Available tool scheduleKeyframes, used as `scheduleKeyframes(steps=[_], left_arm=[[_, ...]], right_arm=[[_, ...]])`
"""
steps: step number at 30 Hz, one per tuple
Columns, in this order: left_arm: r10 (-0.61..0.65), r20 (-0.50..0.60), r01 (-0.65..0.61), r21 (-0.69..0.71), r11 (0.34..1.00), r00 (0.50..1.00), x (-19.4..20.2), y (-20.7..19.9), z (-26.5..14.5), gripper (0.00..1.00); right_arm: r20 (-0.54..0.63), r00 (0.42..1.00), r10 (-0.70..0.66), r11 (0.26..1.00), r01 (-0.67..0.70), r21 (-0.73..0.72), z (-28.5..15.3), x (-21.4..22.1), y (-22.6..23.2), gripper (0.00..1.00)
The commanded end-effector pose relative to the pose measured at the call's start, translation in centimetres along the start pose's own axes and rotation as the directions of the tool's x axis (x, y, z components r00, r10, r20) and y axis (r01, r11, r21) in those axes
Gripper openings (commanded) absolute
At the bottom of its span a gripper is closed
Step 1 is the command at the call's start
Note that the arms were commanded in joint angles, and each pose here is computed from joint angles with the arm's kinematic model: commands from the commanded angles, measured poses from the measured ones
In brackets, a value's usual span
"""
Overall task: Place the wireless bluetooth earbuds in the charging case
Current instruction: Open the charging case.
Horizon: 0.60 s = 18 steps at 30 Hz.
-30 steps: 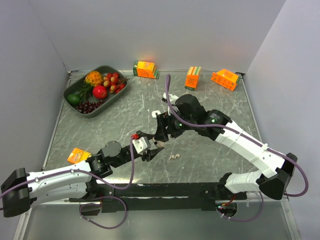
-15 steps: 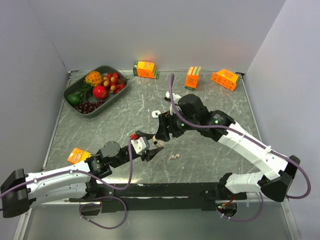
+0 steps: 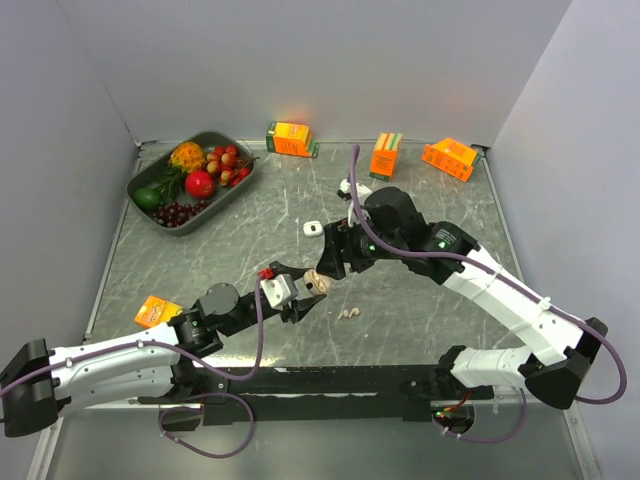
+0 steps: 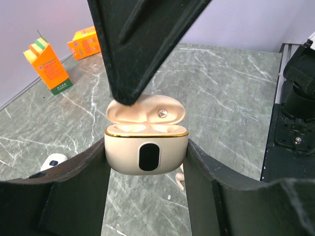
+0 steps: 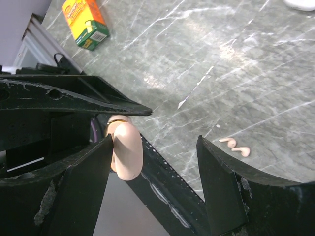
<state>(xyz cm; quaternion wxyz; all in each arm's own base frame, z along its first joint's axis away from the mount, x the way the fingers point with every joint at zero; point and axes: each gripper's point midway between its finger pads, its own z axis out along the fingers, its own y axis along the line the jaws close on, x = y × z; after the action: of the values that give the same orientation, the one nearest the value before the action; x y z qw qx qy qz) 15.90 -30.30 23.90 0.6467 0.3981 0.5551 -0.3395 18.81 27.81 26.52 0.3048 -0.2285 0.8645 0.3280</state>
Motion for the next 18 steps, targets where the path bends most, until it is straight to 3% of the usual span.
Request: scheduleKeyframes(steps=[1,4,12,18], left_arm=[[-0.013,0.085,0.014,-0.006,1.000,0.996,-2.4,0.1,-0.3,0.01],[-0.015,0.086,0.015,-0.007,1.000,0.996,-2.4,0.2,-0.5,0.01],[-0.013,0.086,0.014,-0.006,1.000,0.996,-2.4,0.1,-0.3,0.01],[-0.014,0.110,0.016,-0.012,1.000,0.994,-3.2,0.3,0.0,0.01]], right_arm=[[0.041,0.999,0.003,0.999,-0.004,0.035,-1.4,-0.5,-0.9,0.76],[0.062,0.998,0.003,1.000,-0.005,0.028,-1.9,-0.9,-0.8,0.76],[0.096,0.995,0.011,0.987,0.004,-0.163,-2.2,-1.6,2.7,0.75],[0.058,0.998,0.032,0.978,-0.019,-0.208,-1.0,-1.0,3.2,0.65]])
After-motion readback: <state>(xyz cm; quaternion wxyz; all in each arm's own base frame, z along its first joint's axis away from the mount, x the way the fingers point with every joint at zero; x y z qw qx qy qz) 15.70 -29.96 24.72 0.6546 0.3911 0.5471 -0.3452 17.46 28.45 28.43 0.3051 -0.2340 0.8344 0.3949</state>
